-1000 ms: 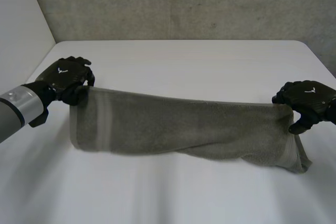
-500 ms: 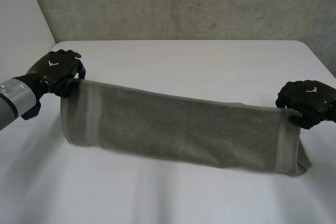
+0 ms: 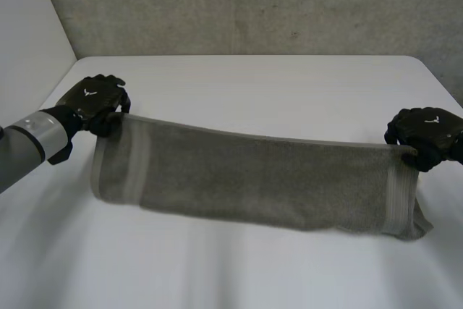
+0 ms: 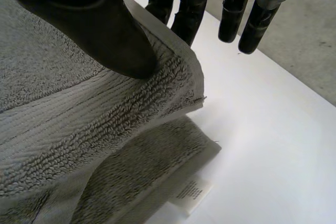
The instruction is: Fold the towel.
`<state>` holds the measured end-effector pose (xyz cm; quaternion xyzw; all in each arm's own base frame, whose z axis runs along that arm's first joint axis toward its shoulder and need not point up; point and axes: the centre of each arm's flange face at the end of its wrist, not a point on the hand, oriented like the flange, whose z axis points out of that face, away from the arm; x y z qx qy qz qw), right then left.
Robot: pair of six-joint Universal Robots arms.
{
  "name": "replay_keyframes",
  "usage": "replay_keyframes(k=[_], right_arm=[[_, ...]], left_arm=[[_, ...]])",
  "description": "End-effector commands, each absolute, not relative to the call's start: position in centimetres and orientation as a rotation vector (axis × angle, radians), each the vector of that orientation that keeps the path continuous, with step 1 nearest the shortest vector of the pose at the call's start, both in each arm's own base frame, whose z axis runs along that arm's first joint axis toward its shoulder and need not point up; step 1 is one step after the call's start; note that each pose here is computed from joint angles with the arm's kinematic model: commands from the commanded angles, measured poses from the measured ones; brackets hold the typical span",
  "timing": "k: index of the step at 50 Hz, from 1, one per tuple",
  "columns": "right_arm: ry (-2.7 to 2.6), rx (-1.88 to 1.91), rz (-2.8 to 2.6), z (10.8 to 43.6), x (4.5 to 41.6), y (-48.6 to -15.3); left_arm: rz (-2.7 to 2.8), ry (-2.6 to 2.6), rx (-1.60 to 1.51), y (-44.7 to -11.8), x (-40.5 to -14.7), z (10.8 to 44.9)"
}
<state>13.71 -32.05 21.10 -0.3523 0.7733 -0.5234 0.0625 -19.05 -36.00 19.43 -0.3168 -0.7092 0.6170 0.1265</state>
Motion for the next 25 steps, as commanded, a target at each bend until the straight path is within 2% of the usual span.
replay_keyframes(k=[1,15,25], right_arm=[[2.355,-1.027,-1.632,20.2,13.5,-33.9],[2.375,-1.068,-1.683,17.7,14.7,-37.0],[2.37,-1.09,-1.717,16.2,15.5,-38.0]], left_arm=[[1.816,-2.082,-0.919,-37.4,-19.6,18.4],[1.777,-2.042,-0.966,-38.5,-22.2,16.0],[1.848,-2.042,-0.96,-39.8,-22.9,15.3]])
